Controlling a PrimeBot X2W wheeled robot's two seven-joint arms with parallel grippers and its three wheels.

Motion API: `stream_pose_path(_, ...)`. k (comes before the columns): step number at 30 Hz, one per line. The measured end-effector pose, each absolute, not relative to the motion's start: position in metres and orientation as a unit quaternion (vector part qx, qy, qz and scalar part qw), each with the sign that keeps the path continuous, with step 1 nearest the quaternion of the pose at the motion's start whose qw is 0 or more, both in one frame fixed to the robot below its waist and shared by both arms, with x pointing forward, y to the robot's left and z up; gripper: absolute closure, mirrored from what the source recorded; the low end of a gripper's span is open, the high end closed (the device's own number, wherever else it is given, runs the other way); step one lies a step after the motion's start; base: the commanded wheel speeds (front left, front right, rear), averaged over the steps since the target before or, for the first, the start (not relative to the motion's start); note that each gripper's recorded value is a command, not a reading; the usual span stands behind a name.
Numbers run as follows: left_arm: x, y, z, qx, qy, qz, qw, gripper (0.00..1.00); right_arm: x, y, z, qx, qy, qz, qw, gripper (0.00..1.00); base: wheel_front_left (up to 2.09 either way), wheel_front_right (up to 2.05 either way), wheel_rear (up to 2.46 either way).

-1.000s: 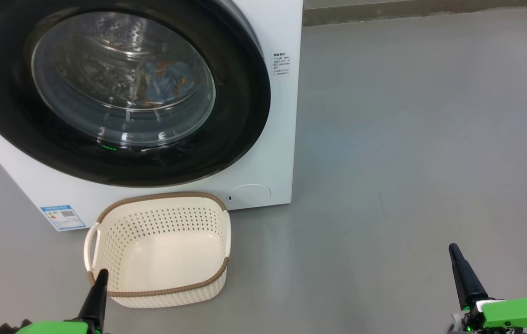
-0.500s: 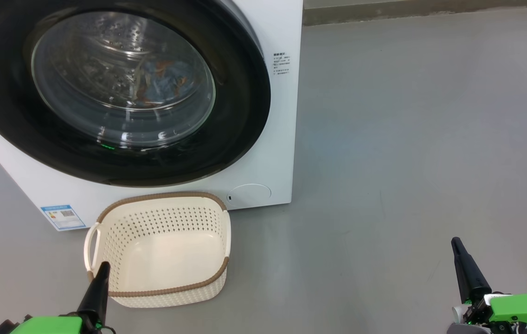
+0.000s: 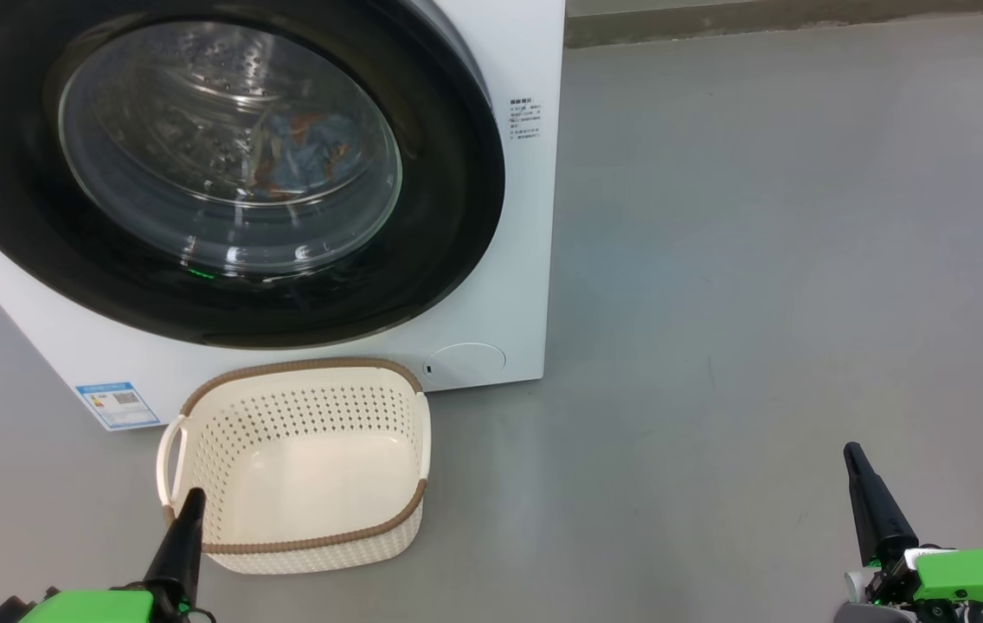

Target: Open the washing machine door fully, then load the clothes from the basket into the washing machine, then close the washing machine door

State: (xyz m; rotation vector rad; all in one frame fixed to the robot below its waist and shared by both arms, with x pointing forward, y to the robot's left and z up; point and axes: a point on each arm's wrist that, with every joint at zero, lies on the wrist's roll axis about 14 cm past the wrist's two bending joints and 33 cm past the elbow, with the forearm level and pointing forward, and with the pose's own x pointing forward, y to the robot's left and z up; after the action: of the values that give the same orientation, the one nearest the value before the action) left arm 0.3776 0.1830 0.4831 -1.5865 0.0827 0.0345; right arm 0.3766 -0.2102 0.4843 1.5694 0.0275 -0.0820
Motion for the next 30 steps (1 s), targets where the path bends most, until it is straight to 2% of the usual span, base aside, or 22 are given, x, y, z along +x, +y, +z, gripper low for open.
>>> stream_pose_path(30,0.3776,0.1830,0.4831,-0.712,0.037,0.016,0.701,1.00,0.3766,-0.2101,0.4842,0.707,0.012,-0.037,0.706,1.00,0.00,0.00,0.00)
